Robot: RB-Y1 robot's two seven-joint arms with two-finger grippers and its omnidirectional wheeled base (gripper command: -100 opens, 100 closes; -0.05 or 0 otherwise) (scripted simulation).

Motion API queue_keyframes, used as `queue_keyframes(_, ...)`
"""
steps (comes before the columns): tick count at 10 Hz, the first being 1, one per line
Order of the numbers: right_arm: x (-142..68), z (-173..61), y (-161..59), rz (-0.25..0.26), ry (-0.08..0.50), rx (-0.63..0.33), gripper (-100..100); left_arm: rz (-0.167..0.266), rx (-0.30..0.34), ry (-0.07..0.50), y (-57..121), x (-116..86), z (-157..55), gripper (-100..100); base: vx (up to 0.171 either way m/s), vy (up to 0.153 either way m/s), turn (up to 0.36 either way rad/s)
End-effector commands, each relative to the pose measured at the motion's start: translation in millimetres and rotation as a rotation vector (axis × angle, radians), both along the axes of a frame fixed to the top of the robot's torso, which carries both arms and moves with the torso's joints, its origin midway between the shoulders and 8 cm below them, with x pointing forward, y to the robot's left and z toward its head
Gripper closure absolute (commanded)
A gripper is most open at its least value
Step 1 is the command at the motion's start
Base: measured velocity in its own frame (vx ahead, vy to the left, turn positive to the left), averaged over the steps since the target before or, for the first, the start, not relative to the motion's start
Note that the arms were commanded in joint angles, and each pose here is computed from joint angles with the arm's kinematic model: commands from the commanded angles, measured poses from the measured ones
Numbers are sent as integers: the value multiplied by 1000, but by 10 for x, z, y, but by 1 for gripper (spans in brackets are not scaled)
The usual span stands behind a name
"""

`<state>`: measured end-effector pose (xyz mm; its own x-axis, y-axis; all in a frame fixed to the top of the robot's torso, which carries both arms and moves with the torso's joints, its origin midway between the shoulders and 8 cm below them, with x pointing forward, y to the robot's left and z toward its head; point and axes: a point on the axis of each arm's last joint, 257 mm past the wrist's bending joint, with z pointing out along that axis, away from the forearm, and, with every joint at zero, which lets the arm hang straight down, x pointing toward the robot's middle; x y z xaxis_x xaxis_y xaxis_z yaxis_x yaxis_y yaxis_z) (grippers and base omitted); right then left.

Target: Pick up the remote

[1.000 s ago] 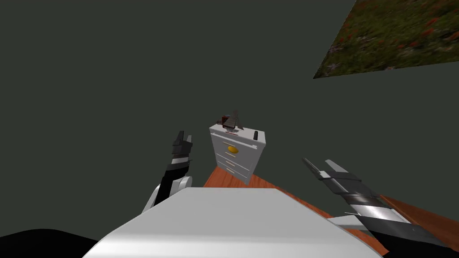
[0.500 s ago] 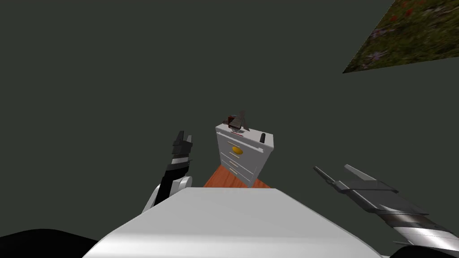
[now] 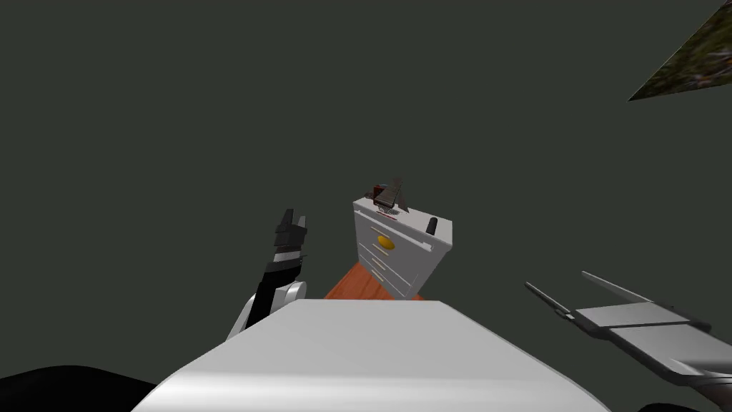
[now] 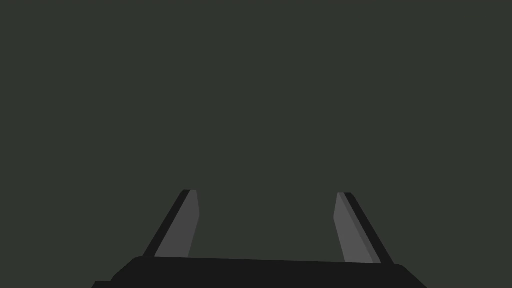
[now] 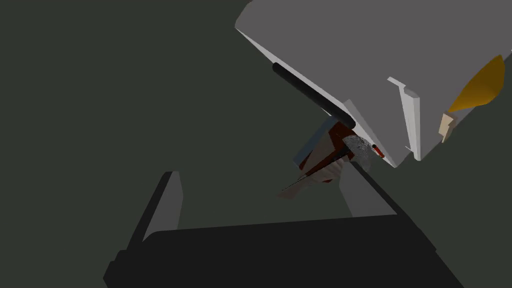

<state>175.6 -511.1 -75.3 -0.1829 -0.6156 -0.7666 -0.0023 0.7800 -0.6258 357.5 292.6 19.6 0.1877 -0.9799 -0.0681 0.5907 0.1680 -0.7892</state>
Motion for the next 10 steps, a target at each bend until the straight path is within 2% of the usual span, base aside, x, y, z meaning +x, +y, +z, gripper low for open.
queue_keyframes(1, -105, 15, -38, 25, 79, -110, -100, 0, 0, 0, 0, 0, 0, 0, 28, -22, 300)
queue_keyframes(2, -175, 15, -76, 14, 102, -121, -100, 0, 0, 0, -1, 0, 0, 0, 26, -24, 177)
queue_keyframes(3, -218, 22, -86, 48, 162, -205, -100, 0, 0, 0, 0, 0, 0, 0, 26, -17, 324)
queue_keyframes(4, -294, 17, -122, 37, 189, -214, -100, 0, 0, 0, -1, 0, 0, 0, 24, -20, 182)
queue_keyframes(5, -327, 44, -135, 75, 246, -298, -100, 0, 0, 0, 0, 0, 0, 0, 41, -13, 311)
queue_keyframes(6, -401, 19, -156, 68, 275, -300, -100, 0, 0, 0, 0, 0, 0, 0, 36, -23, 147)
queue_keyframes(7, -431, 51, -170, 109, 332, -381, -100, 0, 0, 0, 0, 0, 0, 0, 41, -18, 263)
queue_keyframes(8, -505, 15, -183, 104, 362, -378, -100, 0, 0, 0, 0, 0, 0, 0, 34, -20, 169)
queue_keyframes(9, -526, 40, -188, 150, 417, -452, -100, 0, 0, 0, 0, 0, 0, 0, 39, -16, 294)
queue_keyframes(10, -600, 7, -200, 147, 446, -448, -100, 0, 0, 0, 0, 0, 0, 0, 40, -19, 155)
